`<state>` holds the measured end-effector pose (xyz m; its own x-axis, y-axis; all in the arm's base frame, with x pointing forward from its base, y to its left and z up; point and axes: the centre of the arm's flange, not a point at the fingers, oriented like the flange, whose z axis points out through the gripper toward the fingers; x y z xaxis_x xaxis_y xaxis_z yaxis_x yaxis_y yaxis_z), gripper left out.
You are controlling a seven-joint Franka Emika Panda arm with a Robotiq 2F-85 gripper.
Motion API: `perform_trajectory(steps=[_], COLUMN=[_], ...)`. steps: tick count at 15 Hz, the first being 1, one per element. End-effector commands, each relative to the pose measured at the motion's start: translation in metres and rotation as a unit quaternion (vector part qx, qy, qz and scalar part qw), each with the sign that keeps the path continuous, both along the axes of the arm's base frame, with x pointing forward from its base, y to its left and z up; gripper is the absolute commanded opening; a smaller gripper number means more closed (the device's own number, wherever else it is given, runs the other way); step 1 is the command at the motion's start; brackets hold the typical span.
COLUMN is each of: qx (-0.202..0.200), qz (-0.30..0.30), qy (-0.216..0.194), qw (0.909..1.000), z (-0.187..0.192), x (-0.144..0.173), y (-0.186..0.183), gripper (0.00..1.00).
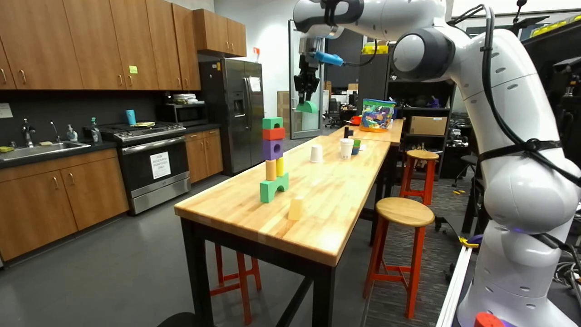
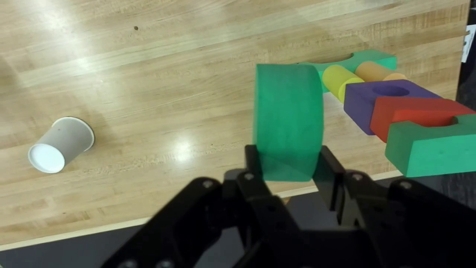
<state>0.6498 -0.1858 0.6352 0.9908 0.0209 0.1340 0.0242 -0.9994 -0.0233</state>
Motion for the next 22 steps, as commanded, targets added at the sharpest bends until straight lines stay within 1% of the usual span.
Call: perform_trajectory(steps=[1, 9, 10, 12, 14, 16, 17, 19, 22], qx=[0.0, 0.0, 0.0, -0.009, -0.026, -0.022, -0.02, -0.022, -0.04], qz=[0.0, 0.001, 0.001, 0.004, -0.005, -0.044, -0.08, -0.133, -0.21], qy=[0.0, 0.001, 0.001, -0.016, -0.055, -0.094, -0.108, -0.119, -0.13], qw=[1.0, 1.0, 1.0, 0.9998, 0.9981, 0.9944, 0.9907, 0.9836, 0.9683], z=[0.0, -0.001, -0.001, 0.003, 0.012, 0.027, 0.036, 0.045, 0.047], x=[0.0, 0.0, 0.0, 0.007, 0.019, 0.04, 0.049, 0.058, 0.058], y=[0.0, 0.0, 0.0, 0.01, 0.017, 0.022, 0.024, 0.023, 0.012], gripper=[0.39, 0.39, 0.14, 0.14, 0.14, 0.14, 0.14, 0.14, 0.14])
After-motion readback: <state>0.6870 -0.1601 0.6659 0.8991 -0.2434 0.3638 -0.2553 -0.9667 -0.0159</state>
